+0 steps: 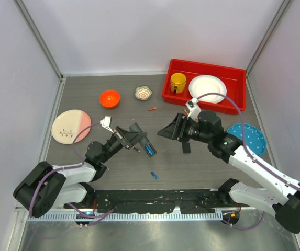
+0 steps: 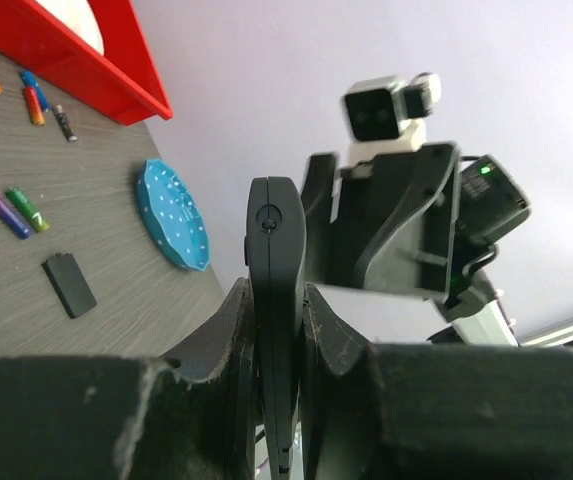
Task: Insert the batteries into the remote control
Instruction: Load the battery into the remote control, then pick up the battery from the center of the board.
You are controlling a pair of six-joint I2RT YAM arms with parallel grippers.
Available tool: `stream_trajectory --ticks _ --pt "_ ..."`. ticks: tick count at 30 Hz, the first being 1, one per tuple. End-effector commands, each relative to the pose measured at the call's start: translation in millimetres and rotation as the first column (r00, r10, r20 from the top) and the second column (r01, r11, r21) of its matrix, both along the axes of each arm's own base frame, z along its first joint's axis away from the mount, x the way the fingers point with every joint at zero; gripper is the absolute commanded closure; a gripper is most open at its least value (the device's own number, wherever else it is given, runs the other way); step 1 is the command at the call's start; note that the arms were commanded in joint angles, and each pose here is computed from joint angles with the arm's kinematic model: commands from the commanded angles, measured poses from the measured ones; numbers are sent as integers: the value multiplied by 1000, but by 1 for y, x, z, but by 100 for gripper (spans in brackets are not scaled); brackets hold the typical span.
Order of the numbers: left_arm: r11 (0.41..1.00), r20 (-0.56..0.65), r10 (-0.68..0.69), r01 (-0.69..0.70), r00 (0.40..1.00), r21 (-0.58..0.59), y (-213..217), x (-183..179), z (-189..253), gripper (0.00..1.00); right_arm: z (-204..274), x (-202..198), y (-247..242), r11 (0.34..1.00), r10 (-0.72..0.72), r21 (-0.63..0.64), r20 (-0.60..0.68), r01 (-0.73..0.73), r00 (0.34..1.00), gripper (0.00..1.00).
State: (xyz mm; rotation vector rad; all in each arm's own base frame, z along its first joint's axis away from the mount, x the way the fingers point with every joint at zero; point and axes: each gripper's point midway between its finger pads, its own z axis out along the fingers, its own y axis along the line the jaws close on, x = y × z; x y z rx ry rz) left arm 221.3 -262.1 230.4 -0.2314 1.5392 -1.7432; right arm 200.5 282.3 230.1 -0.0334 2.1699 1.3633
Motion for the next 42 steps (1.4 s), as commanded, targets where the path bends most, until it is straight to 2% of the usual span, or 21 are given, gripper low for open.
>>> stream_trajectory --ticks 1,3,4,5,6,8,12,14,16,17,18,20,22,24,26,31,37,42 --pt "991 205 12 16 979 -136 14 -20 52 100 9 34 -51 948 -162 -238 207 210 965 34" --pt "995 146 -15 30 989 -100 13 -17 40 100 -15 44 -80 865 -235 -396 227 310 945 37" --pt "996 121 -52 61 991 -71 9 -20 33 100 -31 59 -103 771 -295 -498 272 397 916 39" --pt "996 111 -65 72 992 -57 8 -20 34 100 -45 59 -115 719 -309 -561 272 411 911 41" --pt "996 28 -87 87 996 11 3 -18 12 100 -52 62 -124 679 -322 -592 290 433 901 41" --pt "990 5 -130 130 991 60 -1 -23 7 100 -66 71 -138 605 -344 -637 332 478 878 43" --pt "992 78 -124 121 989 36 12 -39 25 100 -73 82 -140 568 -362 -645 362 511 859 41" --pt "995 40 -83 81 996 59 18 -35 19 100 -77 91 -137 548 -361 -664 361 509 860 36" --pt "997 89 -43 38 995 63 28 -40 27 100 -74 100 -131 544 -358 -668 363 508 860 32" --pt "997 56 -10 5 998 81 31 -37 19 100 -74 104 -127 544 -353 -669 365 506 861 30" --pt "998 94 11 -17 995 58 38 -42 29 100 -84 109 -125 525 -335 -700 353 484 874 29" --pt "995 68 61 -66 996 71 46 -39 16 100 -79 121 -118 525 -330 -693 369 494 869 28" --pt "994 88 78 -83 993 65 52 -44 18 100 -88 133 -119 471 -337 -726 377 501 863 28" --pt "993 63 73 -78 995 92 53 -46 9 100 -105 139 -123 412 -324 -768 380 491 867 31" --pt "993 60 55 -61 997 104 52 -50 7 100 -113 142 -127 380 -327 -789 373 482 868 35" --pt "995 92 -23 14 995 97 44 -61 14 100 -146 136 -127 396 -319 -821 297 411 900 51" --pt "987 116 -140 129 983 98 29 -69 24 100 -165 133 -125 413 -309 -835 248 364 918 55" --pt "978 120 -203 194 972 81 21 -72 27 100 -182 132 -129 401 -309 -855 212 329 927 58"
